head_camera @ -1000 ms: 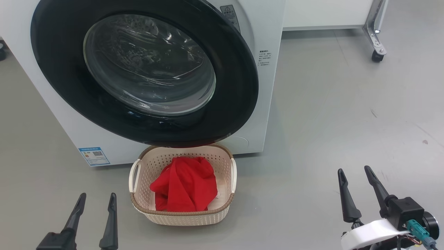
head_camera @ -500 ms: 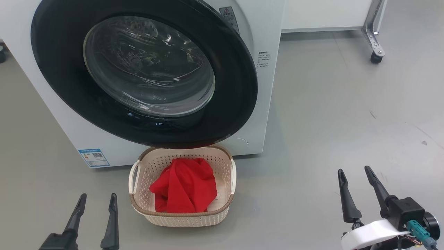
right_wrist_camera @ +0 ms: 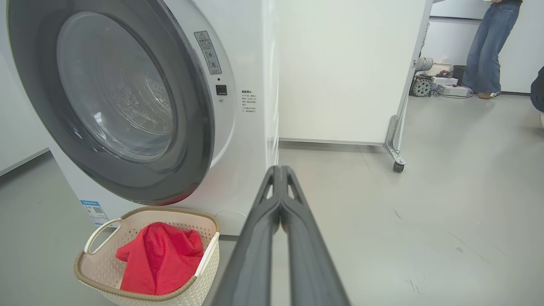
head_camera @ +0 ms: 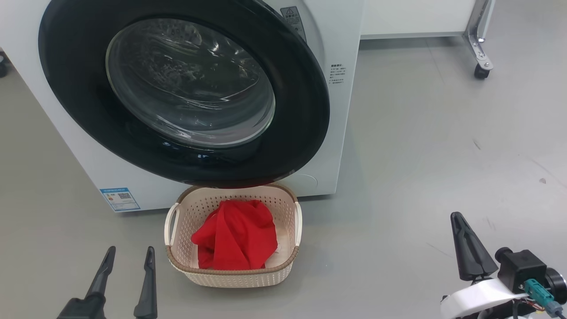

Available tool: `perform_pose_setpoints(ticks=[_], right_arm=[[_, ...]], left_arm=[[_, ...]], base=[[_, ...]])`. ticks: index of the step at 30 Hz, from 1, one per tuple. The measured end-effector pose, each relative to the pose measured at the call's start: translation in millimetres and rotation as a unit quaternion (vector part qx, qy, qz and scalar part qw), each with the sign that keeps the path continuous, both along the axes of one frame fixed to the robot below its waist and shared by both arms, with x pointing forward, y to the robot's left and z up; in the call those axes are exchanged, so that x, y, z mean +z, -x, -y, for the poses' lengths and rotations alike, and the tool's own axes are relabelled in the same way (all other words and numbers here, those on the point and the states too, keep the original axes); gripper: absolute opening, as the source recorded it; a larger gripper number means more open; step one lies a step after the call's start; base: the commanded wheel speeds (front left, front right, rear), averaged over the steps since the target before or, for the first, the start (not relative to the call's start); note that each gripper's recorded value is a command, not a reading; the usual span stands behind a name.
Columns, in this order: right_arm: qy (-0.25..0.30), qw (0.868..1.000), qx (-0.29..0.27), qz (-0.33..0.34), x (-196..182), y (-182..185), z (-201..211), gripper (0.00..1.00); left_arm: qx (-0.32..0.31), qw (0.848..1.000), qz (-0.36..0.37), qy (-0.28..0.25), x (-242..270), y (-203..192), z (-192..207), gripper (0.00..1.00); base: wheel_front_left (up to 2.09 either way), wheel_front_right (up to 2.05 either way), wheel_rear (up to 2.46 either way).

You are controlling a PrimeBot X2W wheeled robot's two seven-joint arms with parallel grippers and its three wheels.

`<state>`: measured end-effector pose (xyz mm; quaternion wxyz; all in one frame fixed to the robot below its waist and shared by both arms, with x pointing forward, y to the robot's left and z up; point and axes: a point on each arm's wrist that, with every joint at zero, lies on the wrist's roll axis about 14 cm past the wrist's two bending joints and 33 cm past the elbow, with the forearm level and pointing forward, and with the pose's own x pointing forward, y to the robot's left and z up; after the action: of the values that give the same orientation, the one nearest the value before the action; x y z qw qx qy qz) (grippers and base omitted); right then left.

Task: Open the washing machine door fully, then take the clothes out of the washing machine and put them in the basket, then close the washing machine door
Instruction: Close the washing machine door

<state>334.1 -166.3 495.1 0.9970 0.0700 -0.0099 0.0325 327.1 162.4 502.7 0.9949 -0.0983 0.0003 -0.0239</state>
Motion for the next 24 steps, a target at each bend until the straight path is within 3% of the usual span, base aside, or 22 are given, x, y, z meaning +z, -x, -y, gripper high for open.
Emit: perform_pose_setpoints(ticks=[12, 24], right_arm=[[0.028, 0.996, 0.085, 0.025, 22, -41, -32, 0.0], [0.06, 0.978, 0.194, 0.042, 36, -95, -95, 0.0]], left_arm=[[0.001, 1.0, 0.006, 0.002, 3, -7, 5, 1.0], [0.022, 1.0, 0.014, 0.007, 6, -20, -1, 1.0]], base=[[0.0, 0.0, 0.0], [0.0, 0.0, 0.0]])
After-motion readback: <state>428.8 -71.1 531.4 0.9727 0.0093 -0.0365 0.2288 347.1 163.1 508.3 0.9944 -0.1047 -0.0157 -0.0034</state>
